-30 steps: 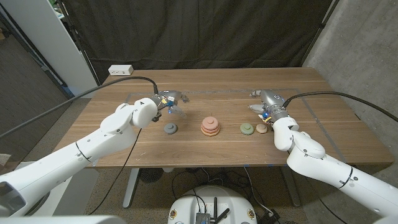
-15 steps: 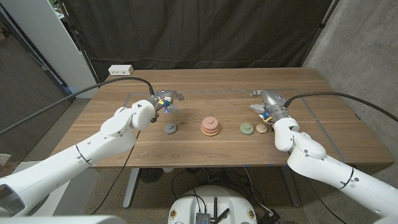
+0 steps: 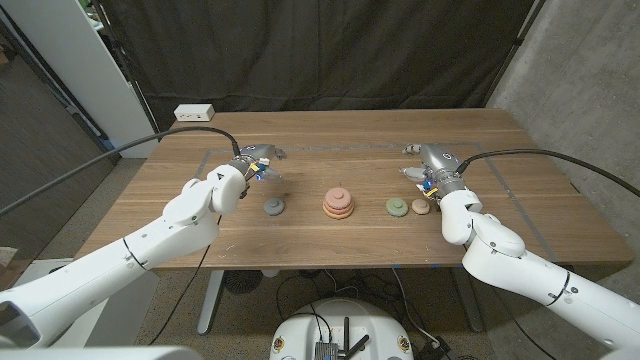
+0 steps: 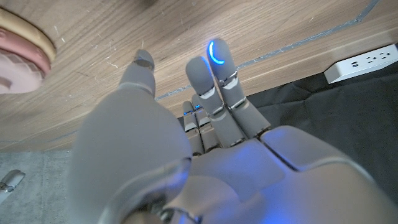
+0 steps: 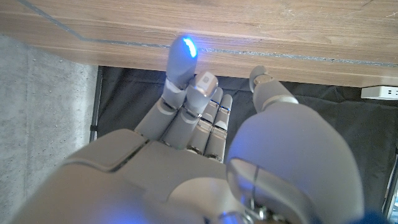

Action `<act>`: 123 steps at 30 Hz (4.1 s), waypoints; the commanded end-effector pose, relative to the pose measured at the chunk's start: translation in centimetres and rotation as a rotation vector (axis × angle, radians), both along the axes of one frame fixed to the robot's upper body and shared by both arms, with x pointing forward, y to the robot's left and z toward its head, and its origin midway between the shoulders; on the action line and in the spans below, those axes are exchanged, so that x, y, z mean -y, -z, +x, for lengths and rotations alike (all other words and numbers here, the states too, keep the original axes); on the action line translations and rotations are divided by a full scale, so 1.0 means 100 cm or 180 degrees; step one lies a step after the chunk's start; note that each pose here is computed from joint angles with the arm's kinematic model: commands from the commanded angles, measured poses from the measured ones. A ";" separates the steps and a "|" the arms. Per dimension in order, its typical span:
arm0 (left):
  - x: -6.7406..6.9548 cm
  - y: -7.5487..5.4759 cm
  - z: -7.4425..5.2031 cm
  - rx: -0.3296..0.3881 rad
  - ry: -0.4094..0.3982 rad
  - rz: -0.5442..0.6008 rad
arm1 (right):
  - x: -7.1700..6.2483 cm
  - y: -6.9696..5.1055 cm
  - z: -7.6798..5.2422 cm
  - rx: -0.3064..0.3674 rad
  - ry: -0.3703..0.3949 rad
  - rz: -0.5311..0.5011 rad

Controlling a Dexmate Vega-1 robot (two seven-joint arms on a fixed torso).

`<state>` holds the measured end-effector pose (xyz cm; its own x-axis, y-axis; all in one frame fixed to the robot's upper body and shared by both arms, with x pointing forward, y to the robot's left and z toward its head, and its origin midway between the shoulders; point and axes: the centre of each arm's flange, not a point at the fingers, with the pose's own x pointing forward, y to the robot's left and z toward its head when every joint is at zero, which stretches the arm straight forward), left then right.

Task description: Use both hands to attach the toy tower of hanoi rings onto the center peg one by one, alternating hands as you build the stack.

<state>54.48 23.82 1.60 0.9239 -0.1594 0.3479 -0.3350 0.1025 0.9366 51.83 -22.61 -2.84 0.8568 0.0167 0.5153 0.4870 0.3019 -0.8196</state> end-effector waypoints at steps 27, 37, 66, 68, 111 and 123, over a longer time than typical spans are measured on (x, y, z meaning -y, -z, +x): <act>-0.025 0.016 0.012 0.0195 -0.0123 -0.0337 | -0.006 -0.006 0.014 0.0092 -0.0236 -0.0032; -0.029 0.016 0.011 0.0302 -0.0198 -0.0407 | -0.006 -0.009 0.006 0.0117 -0.0266 -0.0029; -0.034 0.012 0.013 0.0354 -0.0189 -0.0308 | -0.015 -0.006 -0.030 -0.0204 -0.0284 -0.0329; -0.035 0.013 0.013 0.0354 -0.0170 -0.0296 | -0.016 -0.006 -0.032 -0.0224 -0.0276 -0.0366; -0.039 0.014 0.014 0.0358 -0.0123 -0.0277 | -0.037 -0.014 -0.047 -0.0805 0.0028 -0.0946; -0.038 0.016 0.011 0.0345 -0.0124 -0.0280 | -0.041 -0.010 -0.043 -0.0998 0.0066 -0.1032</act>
